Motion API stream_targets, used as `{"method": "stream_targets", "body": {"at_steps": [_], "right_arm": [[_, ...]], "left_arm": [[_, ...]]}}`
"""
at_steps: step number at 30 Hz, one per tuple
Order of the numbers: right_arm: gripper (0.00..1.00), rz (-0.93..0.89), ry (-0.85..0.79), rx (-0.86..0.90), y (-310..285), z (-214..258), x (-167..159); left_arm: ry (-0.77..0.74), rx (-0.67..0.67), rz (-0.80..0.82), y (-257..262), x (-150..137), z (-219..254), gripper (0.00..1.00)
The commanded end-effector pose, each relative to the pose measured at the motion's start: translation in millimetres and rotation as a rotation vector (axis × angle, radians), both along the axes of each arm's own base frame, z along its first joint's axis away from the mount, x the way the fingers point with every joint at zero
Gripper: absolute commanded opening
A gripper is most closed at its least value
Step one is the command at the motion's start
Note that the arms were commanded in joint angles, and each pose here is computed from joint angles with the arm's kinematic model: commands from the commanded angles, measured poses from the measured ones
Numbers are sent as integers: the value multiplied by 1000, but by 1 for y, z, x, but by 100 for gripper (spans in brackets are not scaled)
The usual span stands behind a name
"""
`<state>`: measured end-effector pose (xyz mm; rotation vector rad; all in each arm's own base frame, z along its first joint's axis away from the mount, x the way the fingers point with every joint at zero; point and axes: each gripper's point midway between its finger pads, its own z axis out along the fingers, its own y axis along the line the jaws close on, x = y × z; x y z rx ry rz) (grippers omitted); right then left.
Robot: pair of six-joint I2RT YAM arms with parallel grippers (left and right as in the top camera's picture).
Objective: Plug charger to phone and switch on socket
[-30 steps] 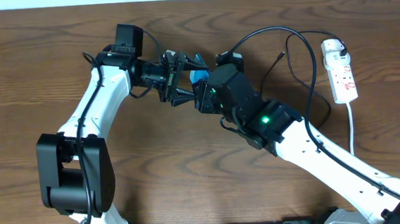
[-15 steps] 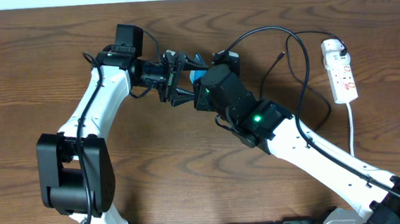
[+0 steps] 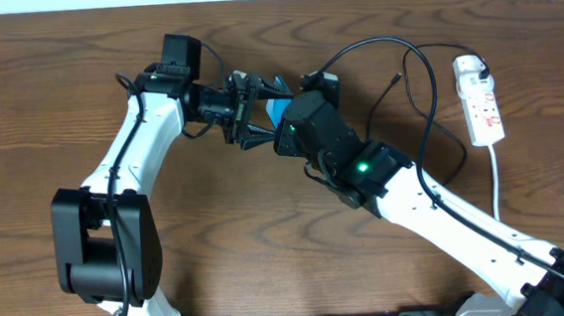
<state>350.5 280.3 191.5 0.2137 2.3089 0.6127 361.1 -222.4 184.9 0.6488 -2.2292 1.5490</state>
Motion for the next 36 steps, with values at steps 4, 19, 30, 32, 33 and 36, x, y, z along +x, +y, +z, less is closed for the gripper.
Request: {"method": "stream_targets", "body": {"at_steps": [4, 19, 30, 32, 33, 36], "right_arm": [[1, -25, -69, 7, -12, 27, 10], [1, -119, 133, 290, -150, 56, -3], [1, 122, -47, 825, -121, 16, -21], [1, 144, -99, 847, -121, 24, -24], [1, 146, -106, 847, -121, 26, -24], [1, 120, -110, 850, -123, 25, -21]], "left_arm": [[-137, -59, 32, 11, 24, 27, 98], [-523, 235, 235, 122, 14, 85, 98], [-385, 821, 254, 183, -102, 46, 98], [-355, 818, 249, 182, -108, 28, 98], [-336, 807, 250, 181, -110, 16, 98], [-301, 688, 260, 163, -109, -19, 98]]}}
